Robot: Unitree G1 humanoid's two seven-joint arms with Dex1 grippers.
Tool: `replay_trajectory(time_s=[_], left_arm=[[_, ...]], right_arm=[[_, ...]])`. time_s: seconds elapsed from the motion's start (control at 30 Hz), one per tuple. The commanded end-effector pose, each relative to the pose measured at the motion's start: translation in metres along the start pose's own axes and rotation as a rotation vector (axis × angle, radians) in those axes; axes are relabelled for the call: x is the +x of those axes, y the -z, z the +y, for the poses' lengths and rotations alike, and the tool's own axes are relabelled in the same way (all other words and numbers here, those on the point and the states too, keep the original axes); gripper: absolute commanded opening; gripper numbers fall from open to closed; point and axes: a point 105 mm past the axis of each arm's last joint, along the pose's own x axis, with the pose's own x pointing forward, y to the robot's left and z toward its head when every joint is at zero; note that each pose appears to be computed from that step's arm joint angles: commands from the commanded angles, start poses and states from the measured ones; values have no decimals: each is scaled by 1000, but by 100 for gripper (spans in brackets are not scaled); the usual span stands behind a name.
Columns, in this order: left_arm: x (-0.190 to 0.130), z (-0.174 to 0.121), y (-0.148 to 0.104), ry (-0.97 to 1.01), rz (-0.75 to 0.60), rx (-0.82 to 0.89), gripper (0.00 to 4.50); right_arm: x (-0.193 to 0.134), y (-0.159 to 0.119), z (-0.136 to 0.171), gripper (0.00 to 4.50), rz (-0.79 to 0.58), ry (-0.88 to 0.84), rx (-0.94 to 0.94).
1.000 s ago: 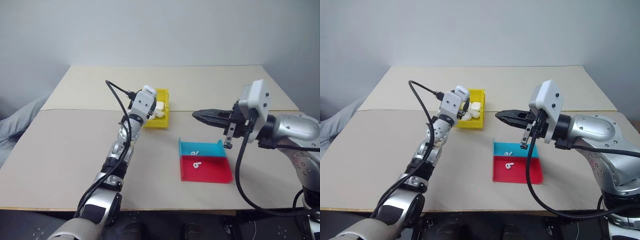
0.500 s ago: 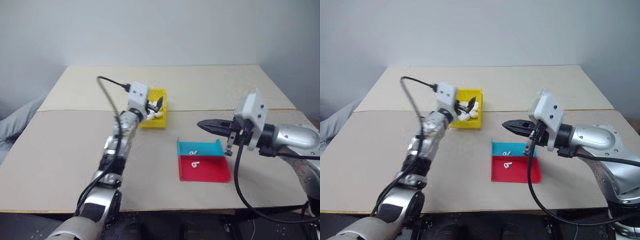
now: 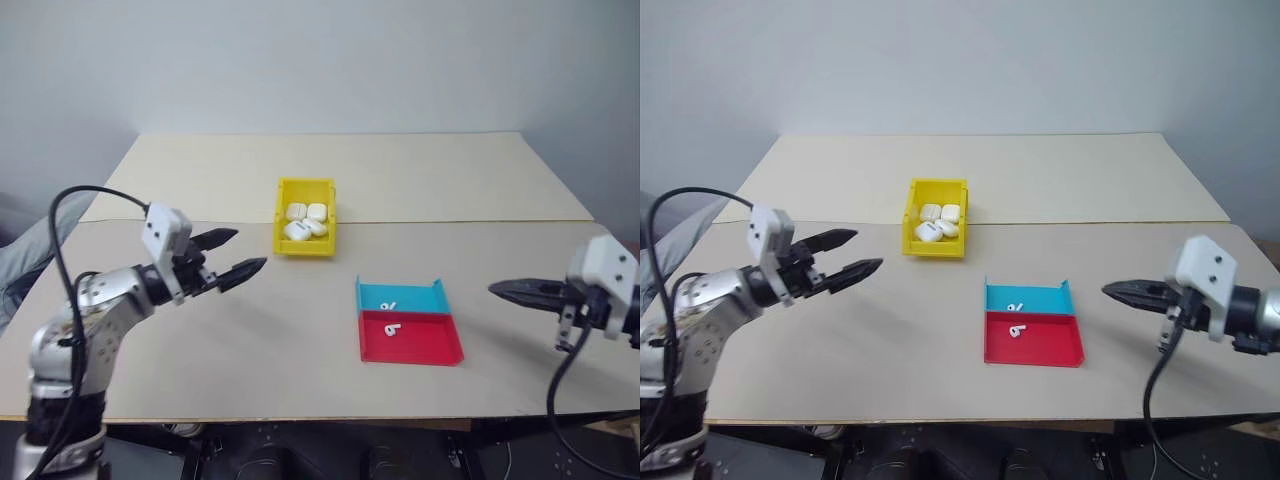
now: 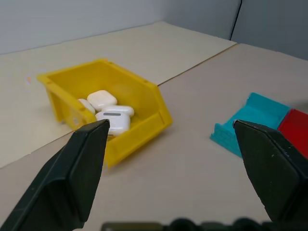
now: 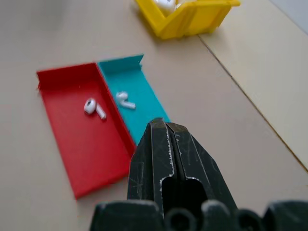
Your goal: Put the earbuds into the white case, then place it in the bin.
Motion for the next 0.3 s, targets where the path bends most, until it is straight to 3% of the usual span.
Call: replay_trajectory(time_s=[0.03, 0.3], left_arm=[[-16, -7, -17, 36, -20, 111, 447], [-28, -19, -15, 97, 14, 147, 447]], right_arm=[[-19, -4, -11, 0, 5, 52, -90], [-33, -13, -23, 0, -5, 39, -169]])
